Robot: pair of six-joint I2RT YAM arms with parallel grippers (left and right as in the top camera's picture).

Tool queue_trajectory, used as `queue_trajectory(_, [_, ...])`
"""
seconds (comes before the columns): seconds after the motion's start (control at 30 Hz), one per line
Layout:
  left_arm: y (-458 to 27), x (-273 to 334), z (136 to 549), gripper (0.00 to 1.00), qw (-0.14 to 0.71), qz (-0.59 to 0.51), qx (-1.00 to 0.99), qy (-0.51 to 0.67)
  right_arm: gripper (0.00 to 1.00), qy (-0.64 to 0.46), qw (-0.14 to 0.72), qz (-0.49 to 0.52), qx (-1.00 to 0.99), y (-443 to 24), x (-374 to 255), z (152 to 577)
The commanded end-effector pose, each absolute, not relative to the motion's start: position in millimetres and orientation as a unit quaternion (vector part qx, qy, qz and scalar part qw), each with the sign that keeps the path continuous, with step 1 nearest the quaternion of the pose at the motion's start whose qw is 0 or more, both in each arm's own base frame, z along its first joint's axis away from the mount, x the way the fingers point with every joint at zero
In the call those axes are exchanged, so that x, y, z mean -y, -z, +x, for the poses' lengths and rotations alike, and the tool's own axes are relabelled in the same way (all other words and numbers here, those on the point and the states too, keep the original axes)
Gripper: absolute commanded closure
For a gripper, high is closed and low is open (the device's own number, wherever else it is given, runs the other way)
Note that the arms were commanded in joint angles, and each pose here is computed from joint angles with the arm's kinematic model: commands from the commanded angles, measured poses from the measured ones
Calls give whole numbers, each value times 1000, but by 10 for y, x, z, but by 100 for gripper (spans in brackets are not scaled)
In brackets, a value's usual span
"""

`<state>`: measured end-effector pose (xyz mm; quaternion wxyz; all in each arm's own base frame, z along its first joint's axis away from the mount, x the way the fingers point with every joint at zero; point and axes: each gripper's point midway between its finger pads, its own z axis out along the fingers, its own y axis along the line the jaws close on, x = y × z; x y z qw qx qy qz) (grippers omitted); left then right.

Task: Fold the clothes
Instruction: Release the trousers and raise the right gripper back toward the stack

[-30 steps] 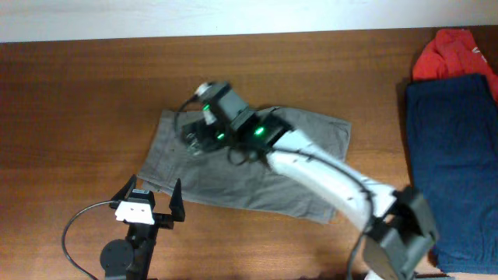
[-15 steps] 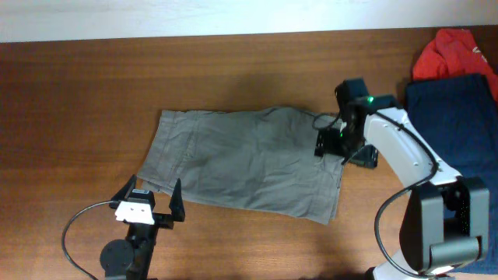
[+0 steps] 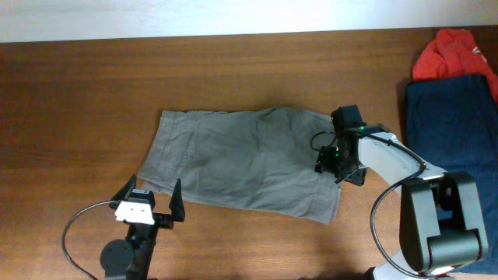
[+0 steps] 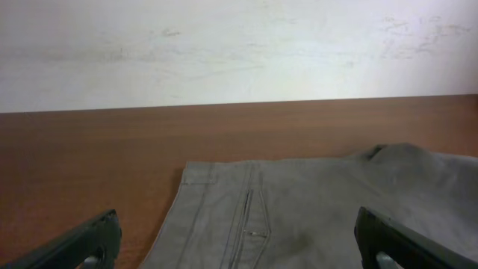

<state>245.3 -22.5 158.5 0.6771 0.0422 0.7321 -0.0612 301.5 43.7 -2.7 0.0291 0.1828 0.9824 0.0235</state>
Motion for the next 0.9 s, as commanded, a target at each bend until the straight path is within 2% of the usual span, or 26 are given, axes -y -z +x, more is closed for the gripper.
queue_trajectory(0.0, [-1571, 210, 2452, 1, 677, 44, -733, 55, 61, -18, 22, 192, -981, 127, -403, 2946])
queue_trajectory(0.07, [-1571, 210, 2452, 1, 677, 44, -733, 55, 80, -23, 37, 192, -980, 119, -409, 3025])
queue_trajectory(0.13, [-1571, 210, 2452, 0, 677, 44, -733, 55, 92, -30, 58, 192, -979, 55, -423, 3163])
queue_trajectory(0.2, [-1571, 210, 2452, 1, 677, 44, -733, 55, 92, -26, 92, 174, -980, -95, -409, 3393])
queue_trajectory(0.33, [-1571, 210, 2452, 1, 677, 44, -733, 55, 91, 49, 175, 173, -968, -522, -136, 3854])
queue_trajectory(0.37, [-1571, 210, 2452, 1, 677, 44, -733, 55, 83, 59, 191, 167, -965, -619, -105, 3945])
queue_trajectory(0.4, [-1571, 210, 2452, 1, 677, 45, -733, 55, 67, 57, 201, 164, -964, -688, -110, 4009])
queue_trajectory(0.43, [-1571, 210, 2452, 1, 677, 44, -733, 55, 61, 56, 204, 164, -964, -722, -115, 4031])
queue_trajectory(0.5, [-1571, 210, 2452, 1, 677, 44, -733, 55, 20, 56, 196, 164, -965, -771, -120, 4016])
queue_trajectory(0.57, [-1571, 210, 2452, 1, 677, 44, -733, 55, 1, 71, 186, 164, -966, -823, -75, 3972])
queue_trajectory(0.73, [-1571, 210, 2452, 1, 677, 44, -733, 55, 2, 100, 204, 190, -955, -1499, 180, 4107])
queue_trajectory(0.87, [-1571, 210, 2452, 1, 677, 44, -733, 55, 2, 115, 211, 280, -929, -1667, 948, 4079])
